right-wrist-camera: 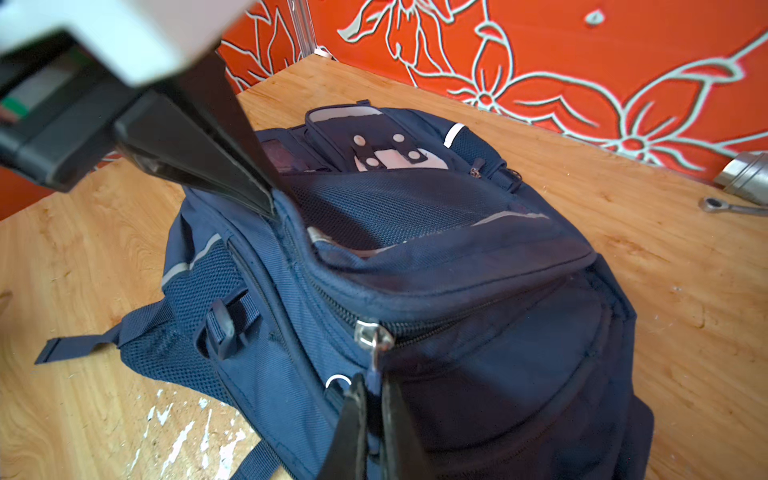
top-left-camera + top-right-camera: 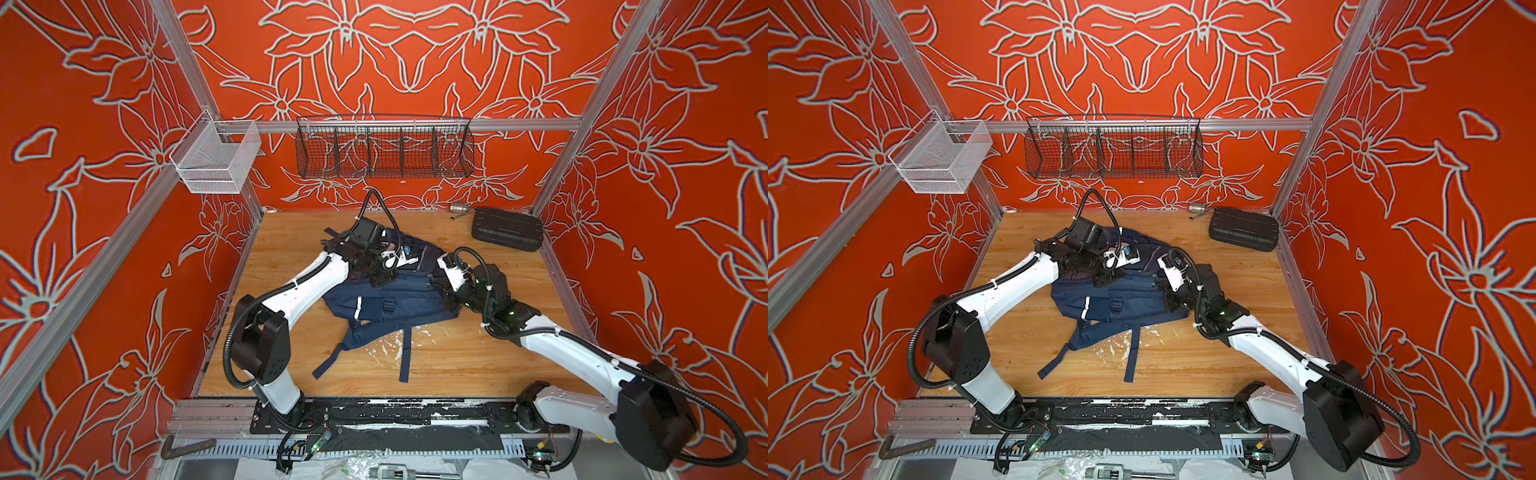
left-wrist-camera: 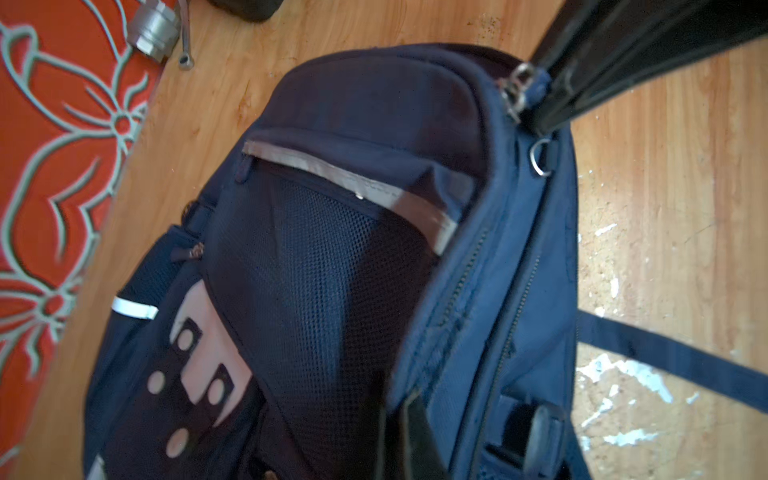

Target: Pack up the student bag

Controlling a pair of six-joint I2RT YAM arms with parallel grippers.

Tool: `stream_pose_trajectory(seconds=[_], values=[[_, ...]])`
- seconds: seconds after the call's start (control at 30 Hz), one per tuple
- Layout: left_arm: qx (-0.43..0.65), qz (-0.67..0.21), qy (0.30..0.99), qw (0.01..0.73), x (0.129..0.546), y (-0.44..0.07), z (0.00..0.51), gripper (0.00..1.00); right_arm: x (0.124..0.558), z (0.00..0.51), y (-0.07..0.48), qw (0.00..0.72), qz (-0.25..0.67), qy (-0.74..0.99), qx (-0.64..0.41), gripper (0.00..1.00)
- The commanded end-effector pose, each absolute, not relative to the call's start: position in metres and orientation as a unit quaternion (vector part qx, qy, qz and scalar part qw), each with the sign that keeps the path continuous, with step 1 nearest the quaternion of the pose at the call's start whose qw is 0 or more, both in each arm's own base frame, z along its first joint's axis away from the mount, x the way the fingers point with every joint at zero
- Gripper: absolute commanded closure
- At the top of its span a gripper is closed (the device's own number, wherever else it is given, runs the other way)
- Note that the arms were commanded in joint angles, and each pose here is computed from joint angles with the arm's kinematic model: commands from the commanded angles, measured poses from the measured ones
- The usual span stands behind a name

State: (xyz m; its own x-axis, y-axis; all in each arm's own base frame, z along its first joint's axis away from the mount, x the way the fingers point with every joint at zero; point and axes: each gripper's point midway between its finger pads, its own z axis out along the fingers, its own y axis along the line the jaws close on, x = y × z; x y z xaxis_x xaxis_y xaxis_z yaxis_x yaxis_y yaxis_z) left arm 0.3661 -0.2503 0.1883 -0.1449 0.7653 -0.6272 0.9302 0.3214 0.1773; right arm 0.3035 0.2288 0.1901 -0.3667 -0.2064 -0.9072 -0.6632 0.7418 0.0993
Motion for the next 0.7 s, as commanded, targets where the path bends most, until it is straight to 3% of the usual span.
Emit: stream_pose_trajectory(seconds=[0.0,0.13,0.37,0.5,0.67], values=[[0.452,-0.185,0.806,0.335,0.378,-0.239,0.229,0.66,0.298,0.214,0.242,0.517,0.243,0.769,-0.287,1.00],[0.314,-0.295,0.844,0.319,0.357,-0.246,0.255,0.43,0.294,0.206,0.245,0.514,0.250,0.774,-0.274,1.00],[-0.032,-0.392,0.887,0.242,0.356,-0.237,0.278,0.43,0.292,0.203,0.245,0.514,0.247,0.775,-0.272,1.00],[-0.240,-0.432,0.847,0.198,0.351,-0.229,0.283,0.43,0.288,0.200,0.242,0.515,0.245,0.775,-0.274,1.00],[-0.363,-0.473,0.795,0.116,0.341,-0.259,0.260,0.44,0.284,0.196,0.240,0.512,0.242,0.775,-0.278,1.00]])
